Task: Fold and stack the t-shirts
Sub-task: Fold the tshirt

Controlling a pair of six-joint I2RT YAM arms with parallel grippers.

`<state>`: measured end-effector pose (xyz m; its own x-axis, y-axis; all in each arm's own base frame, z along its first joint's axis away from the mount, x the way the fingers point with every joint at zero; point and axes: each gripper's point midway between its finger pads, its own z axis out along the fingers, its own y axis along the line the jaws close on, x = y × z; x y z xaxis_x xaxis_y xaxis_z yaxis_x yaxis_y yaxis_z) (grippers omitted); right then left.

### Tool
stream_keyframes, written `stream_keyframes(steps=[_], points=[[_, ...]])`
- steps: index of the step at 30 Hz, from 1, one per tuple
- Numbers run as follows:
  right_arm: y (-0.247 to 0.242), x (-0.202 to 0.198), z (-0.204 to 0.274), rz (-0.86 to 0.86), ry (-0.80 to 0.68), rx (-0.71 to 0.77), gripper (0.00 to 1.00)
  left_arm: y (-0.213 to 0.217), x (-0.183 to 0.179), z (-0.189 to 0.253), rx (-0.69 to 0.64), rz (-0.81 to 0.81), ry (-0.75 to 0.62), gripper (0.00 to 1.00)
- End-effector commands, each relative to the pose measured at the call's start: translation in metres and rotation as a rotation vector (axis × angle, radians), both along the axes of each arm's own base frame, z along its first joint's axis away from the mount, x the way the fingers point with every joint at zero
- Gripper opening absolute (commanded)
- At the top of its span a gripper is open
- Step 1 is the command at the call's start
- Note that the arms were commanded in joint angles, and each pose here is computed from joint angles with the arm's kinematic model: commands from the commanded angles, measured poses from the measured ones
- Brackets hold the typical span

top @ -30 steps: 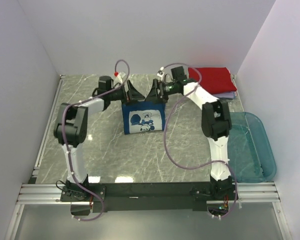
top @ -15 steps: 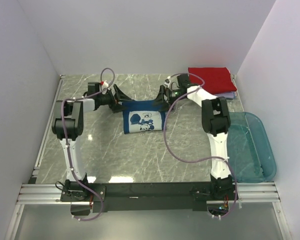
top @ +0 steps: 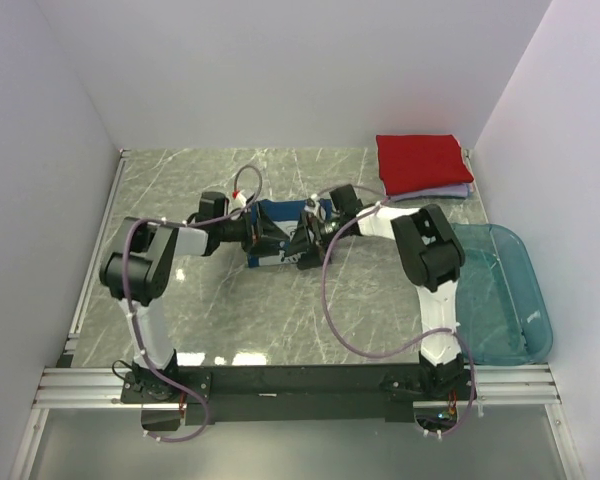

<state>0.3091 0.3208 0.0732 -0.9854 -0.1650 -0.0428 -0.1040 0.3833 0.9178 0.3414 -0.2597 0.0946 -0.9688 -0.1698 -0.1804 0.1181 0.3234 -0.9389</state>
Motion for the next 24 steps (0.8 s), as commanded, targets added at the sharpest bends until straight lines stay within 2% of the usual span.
stream_keyframes(steps=[1, 5, 9, 10, 11, 13, 15, 16, 18, 19, 21, 22, 24], points=[[-0.026, 0.019, -0.041, -0.091, 0.051, -0.066, 0.9, 0.018, 0.0, -0.047, 0.039, 0.048, 0.116, 0.99], [-0.055, 0.021, -0.062, -0.134, 0.072, -0.135, 0.9, 0.048, 0.005, -0.073, 0.113, 0.109, 0.164, 0.99], [-0.061, 0.01, -0.048, -0.116, 0.059, -0.129, 0.9, 0.061, 0.005, -0.068, 0.139, 0.096, 0.136, 0.99], [-0.063, 0.004, -0.045, -0.108, 0.075, -0.132, 0.9, 0.063, 0.005, -0.063, 0.143, 0.076, 0.092, 0.99], [-0.065, 0.002, -0.038, -0.091, 0.039, -0.126, 0.9, 0.065, -0.002, -0.062, 0.15, 0.065, 0.114, 1.0], [-0.072, -0.001, -0.029, -0.081, 0.026, -0.139, 0.9, 0.075, 0.0, -0.048, 0.157, 0.055, 0.047, 0.99], [-0.086, 0.002, -0.018, -0.102, 0.006, -0.133, 0.9, 0.083, -0.005, -0.041, 0.183, 0.047, 0.045, 0.99], [-0.091, 0.003, -0.016, -0.115, 0.01, -0.131, 0.9, 0.09, 0.001, -0.029, 0.201, 0.04, -0.034, 0.99], [-0.105, 0.011, -0.004, -0.152, 0.008, -0.116, 0.89, 0.097, 0.001, -0.019, 0.244, 0.031, -0.075, 1.0], [-0.108, 0.014, 0.0, -0.159, -0.005, -0.117, 0.89, 0.101, 0.01, -0.001, 0.278, 0.017, -0.202, 1.0], [-0.114, 0.023, 0.019, -0.173, -0.087, -0.122, 0.89, 0.107, 0.022, 0.015, 0.373, 0.041, -0.32, 0.99], [-0.118, 0.028, 0.022, -0.193, -0.119, -0.149, 0.89, 0.102, 0.031, 0.037, 0.431, 0.015, -0.467, 0.99], [-0.123, 0.038, 0.038, -0.228, -0.211, -0.171, 0.89, 0.1, 0.041, 0.046, 0.577, -0.004, -0.59, 0.99]])
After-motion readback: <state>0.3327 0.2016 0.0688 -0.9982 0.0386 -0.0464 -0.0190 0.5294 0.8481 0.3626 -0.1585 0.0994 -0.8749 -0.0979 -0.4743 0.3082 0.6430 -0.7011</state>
